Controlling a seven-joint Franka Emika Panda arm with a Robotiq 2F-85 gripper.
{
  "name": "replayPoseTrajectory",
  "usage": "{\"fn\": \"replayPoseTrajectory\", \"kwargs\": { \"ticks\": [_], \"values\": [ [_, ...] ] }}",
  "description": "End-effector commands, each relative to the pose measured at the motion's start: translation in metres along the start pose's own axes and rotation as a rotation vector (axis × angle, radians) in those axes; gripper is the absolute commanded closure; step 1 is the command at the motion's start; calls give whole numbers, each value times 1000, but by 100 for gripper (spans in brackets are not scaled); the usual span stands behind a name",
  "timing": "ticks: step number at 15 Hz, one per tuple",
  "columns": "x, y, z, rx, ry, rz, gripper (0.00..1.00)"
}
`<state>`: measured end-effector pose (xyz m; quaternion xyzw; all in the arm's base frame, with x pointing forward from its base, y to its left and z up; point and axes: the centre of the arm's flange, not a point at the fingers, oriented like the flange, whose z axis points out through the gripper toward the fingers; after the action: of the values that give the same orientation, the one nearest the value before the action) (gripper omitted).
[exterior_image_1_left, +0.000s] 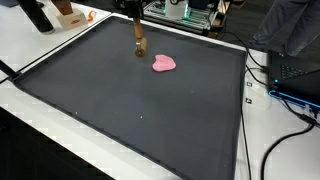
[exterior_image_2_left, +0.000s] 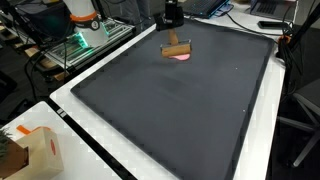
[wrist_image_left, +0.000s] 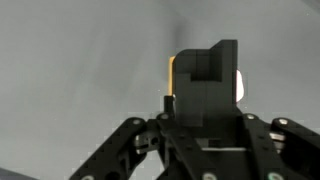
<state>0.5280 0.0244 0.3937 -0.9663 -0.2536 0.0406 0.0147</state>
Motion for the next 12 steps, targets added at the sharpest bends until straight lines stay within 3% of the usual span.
{"fn": "replayPoseTrajectory", "kwargs": {
  "ticks": [1, 12],
  "values": [
    [-9, -30, -25, -92, -11, -109, 77],
    [-19, -147, -72, -355, -88, -628, 77]
  ]
}}
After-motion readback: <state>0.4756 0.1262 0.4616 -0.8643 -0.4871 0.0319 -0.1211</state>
